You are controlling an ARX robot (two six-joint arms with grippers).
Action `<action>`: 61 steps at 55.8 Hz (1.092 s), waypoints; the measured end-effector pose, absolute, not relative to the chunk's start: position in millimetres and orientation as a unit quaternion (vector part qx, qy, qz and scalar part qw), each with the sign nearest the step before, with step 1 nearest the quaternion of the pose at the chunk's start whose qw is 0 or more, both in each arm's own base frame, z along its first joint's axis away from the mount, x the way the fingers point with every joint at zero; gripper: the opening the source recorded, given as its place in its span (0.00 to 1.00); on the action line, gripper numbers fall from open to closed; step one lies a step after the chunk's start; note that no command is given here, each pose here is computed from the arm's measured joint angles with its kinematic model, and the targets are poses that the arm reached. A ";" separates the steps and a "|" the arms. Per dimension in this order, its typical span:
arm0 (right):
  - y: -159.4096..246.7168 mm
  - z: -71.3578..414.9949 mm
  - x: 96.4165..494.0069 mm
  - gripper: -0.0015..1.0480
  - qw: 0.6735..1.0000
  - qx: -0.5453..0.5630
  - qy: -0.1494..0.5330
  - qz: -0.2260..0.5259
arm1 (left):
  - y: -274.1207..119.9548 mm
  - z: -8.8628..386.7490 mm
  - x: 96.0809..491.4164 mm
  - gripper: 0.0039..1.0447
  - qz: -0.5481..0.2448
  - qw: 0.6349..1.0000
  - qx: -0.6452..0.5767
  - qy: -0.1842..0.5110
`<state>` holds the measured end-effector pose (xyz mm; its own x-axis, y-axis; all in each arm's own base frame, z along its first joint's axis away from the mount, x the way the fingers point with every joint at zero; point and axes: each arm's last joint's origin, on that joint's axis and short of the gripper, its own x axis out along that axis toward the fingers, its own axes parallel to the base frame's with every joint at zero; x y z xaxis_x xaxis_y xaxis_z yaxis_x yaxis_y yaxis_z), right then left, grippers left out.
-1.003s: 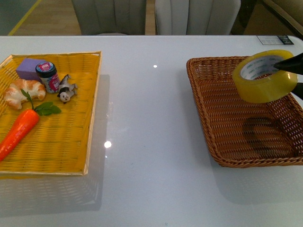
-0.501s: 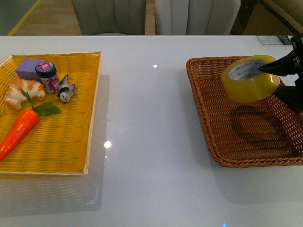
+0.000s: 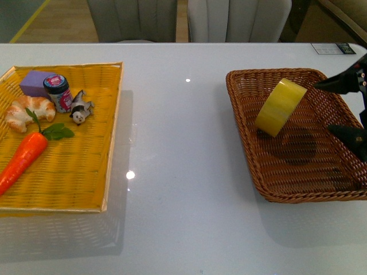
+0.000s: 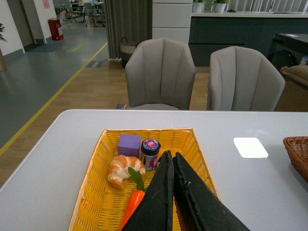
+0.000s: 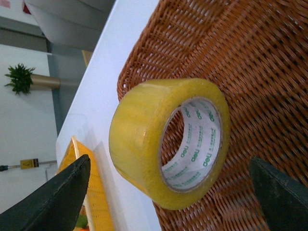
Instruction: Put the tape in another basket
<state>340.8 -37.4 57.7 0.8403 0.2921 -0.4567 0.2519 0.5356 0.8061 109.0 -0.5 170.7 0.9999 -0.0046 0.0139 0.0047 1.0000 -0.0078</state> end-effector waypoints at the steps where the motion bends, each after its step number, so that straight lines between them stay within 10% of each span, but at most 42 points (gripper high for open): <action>1: -39.9 58.9 337.6 0.91 0.829 0.483 0.280 0.011 | -0.5 170.7 108.7 0.01 -0.002 1.000 -0.004 -0.007; 28: -45.1 164.0 203.6 0.90 0.931 0.322 0.170 0.006 | -0.4 167.0 97.8 0.01 -0.002 1.000 -0.004 0.001; 36: -33.4 178.4 179.8 0.64 0.996 0.093 0.007 -0.004 | -0.4 167.0 97.8 0.01 -0.002 1.000 -0.004 0.001; 61: -11.3 164.3 146.9 0.02 1.000 0.004 0.004 -0.006 | -0.4 167.0 97.8 0.01 -0.002 1.000 -0.004 0.001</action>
